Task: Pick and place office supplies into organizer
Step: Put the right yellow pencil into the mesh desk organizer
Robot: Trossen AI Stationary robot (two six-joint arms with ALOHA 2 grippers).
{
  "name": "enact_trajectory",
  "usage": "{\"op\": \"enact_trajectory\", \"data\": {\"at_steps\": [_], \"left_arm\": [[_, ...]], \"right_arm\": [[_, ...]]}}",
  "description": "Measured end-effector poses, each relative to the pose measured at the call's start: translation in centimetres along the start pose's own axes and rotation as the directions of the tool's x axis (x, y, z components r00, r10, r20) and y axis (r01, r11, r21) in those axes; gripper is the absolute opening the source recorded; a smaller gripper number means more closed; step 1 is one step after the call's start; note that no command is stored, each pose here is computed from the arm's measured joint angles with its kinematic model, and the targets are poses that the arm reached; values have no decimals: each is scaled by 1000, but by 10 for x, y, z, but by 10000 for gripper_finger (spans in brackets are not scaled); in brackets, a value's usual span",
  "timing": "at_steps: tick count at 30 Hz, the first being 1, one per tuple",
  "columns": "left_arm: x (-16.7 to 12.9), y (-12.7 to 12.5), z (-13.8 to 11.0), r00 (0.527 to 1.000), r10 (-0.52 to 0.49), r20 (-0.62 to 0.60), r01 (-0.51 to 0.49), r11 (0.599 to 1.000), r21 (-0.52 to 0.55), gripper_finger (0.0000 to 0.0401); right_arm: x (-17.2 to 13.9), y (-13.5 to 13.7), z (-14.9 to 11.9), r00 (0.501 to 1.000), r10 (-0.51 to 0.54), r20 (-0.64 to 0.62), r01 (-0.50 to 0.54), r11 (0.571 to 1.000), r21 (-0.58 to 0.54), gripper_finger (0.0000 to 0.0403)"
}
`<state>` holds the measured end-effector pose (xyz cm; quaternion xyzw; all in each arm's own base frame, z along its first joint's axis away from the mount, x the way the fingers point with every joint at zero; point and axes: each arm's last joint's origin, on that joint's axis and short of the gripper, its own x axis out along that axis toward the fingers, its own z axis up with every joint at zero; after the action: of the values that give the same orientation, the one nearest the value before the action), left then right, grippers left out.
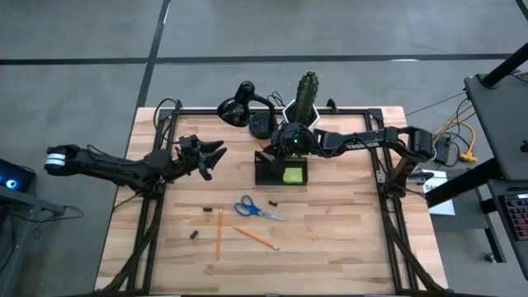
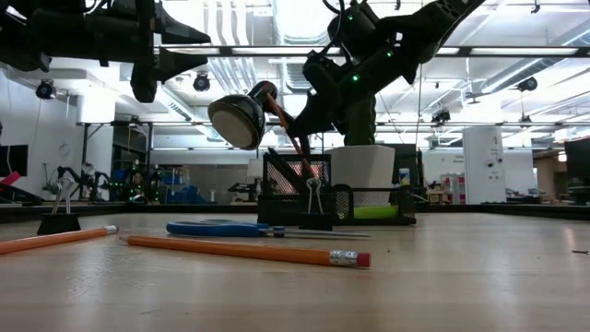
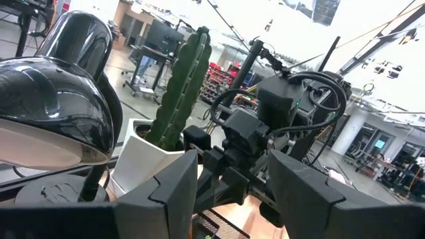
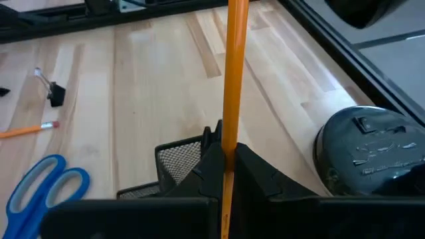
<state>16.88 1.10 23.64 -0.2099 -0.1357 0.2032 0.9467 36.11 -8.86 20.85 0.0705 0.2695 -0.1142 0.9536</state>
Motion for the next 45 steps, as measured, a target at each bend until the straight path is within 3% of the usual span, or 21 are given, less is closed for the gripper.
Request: {"op": "enact_trajectory", "data": {"at_steps": [13, 41, 45], "left_arm": [[0, 0, 0, 1000, 0, 0, 0, 1000, 2, 168], [0, 0, 0, 1000, -1, -1, 1, 1000, 1, 168], [0, 0, 0, 1000, -1, -1, 1, 1000, 2, 168]], "right_arm": [[1, -2, -20, 998, 37, -57, -36, 999, 18, 12], [1, -4, -20, 998, 31, -57, -30, 999, 15, 13], [1, -4, -20, 998, 28, -57, -27, 1000, 16, 32]]}}
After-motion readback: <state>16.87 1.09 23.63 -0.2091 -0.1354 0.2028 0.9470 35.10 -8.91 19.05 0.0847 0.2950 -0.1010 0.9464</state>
